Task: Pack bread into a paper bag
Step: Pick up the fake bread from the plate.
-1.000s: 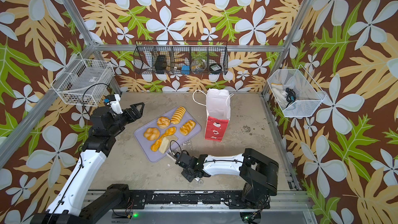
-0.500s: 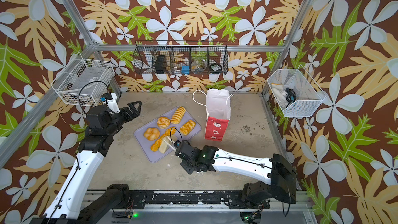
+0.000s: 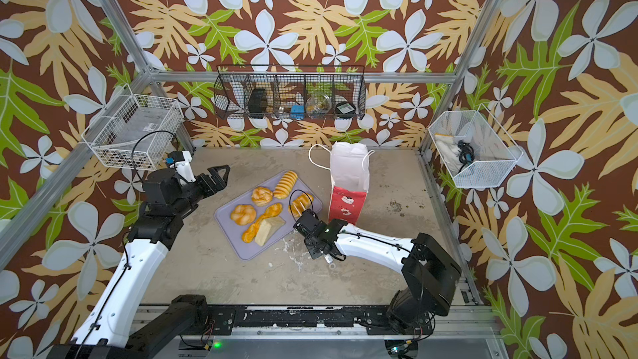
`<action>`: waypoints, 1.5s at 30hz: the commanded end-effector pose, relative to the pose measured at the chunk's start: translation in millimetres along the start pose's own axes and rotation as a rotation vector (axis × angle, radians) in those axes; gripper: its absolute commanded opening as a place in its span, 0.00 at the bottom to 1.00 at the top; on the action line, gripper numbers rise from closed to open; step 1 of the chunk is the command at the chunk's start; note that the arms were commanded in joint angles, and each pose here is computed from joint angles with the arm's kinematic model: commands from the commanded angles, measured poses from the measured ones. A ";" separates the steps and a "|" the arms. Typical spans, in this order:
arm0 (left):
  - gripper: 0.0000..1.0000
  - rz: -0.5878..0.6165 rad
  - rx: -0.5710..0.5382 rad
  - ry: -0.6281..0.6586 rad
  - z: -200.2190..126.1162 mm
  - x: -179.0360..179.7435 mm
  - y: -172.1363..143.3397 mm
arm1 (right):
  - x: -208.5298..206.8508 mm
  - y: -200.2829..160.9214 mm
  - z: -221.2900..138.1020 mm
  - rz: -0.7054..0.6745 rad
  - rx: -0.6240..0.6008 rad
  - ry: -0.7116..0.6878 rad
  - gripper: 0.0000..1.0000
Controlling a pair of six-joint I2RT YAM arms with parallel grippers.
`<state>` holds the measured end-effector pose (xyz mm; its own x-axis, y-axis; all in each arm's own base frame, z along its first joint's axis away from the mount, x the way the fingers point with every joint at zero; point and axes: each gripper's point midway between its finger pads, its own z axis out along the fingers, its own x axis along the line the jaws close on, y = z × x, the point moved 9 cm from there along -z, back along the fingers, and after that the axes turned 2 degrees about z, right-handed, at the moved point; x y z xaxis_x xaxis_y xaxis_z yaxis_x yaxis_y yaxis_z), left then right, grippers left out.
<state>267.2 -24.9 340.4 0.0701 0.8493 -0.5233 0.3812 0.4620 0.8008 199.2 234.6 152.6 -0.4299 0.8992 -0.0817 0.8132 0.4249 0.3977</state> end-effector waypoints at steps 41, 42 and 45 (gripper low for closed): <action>1.00 -0.005 0.002 -0.012 14.0 2.2 1.5 | 18.4 19.4 -37.4 -0.138 -0.181 0.057 0.00; 1.00 -0.007 0.001 -0.014 14.8 2.1 1.9 | 19.6 21.9 -38.3 -0.145 -0.185 0.053 0.00; 1.00 -0.014 0.003 -0.017 16.3 2.3 1.6 | 27.4 33.7 -50.3 -0.180 -0.219 0.037 0.00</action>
<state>280.6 -25.7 329.0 0.0558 0.8456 -0.5309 0.4097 0.4655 0.7845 190.8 258.6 193.6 -0.5643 0.8194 -0.1007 0.6751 0.5282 0.5151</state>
